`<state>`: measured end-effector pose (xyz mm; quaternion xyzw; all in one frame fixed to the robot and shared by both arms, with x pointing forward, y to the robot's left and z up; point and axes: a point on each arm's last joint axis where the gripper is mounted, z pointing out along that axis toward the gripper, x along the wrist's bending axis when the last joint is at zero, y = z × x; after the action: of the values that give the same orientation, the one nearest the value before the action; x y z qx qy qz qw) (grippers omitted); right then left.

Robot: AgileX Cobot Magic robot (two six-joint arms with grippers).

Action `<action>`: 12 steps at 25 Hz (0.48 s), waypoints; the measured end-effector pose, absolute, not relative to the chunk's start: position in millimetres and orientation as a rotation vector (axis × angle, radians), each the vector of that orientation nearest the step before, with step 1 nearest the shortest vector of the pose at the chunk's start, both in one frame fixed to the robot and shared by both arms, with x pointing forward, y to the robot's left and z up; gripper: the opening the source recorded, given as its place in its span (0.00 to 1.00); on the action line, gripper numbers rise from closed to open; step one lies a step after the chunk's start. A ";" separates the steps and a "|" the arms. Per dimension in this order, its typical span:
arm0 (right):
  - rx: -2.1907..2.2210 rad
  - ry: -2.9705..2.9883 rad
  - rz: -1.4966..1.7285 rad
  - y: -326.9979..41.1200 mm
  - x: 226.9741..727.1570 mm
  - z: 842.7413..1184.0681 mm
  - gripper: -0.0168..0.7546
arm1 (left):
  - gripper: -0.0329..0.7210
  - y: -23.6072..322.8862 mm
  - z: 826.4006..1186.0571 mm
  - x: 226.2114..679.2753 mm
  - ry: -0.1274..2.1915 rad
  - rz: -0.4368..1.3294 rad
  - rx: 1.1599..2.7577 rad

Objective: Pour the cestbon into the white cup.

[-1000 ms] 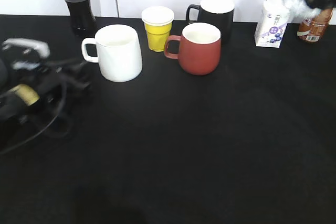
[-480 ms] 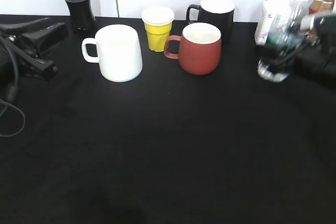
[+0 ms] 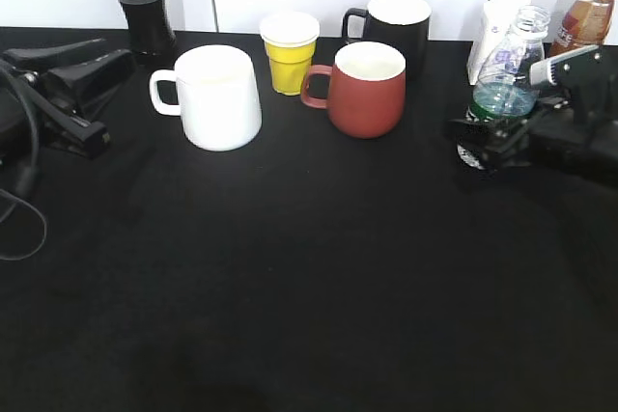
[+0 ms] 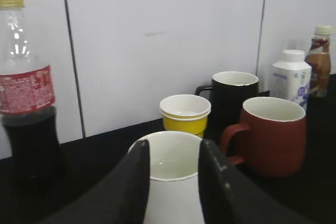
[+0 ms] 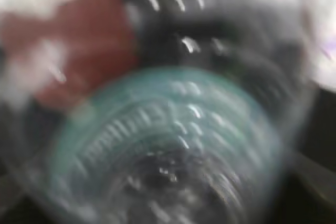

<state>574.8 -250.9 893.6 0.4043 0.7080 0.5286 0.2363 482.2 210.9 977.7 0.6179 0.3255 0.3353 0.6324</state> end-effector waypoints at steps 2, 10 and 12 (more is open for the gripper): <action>1.132 1.961 1.390 -253.5 573.8 900.9 0.87 | 0.37 211.3 975.0 482.4 0.763 0.763 1.440; 1.233 2.138 1.197 -258.3 557.0 922.6 0.86 | 0.37 215.0 958.5 482.9 0.879 0.735 1.593; 1.220 2.157 1.140 -260.7 551.7 935.3 0.86 | 0.37 216.3 954.7 482.5 0.919 0.719 1.624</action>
<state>551.7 -260.7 935.3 0.4376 0.7739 0.4091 0.2056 482.5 216.3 954.7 0.6833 0.3868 0.3025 0.5404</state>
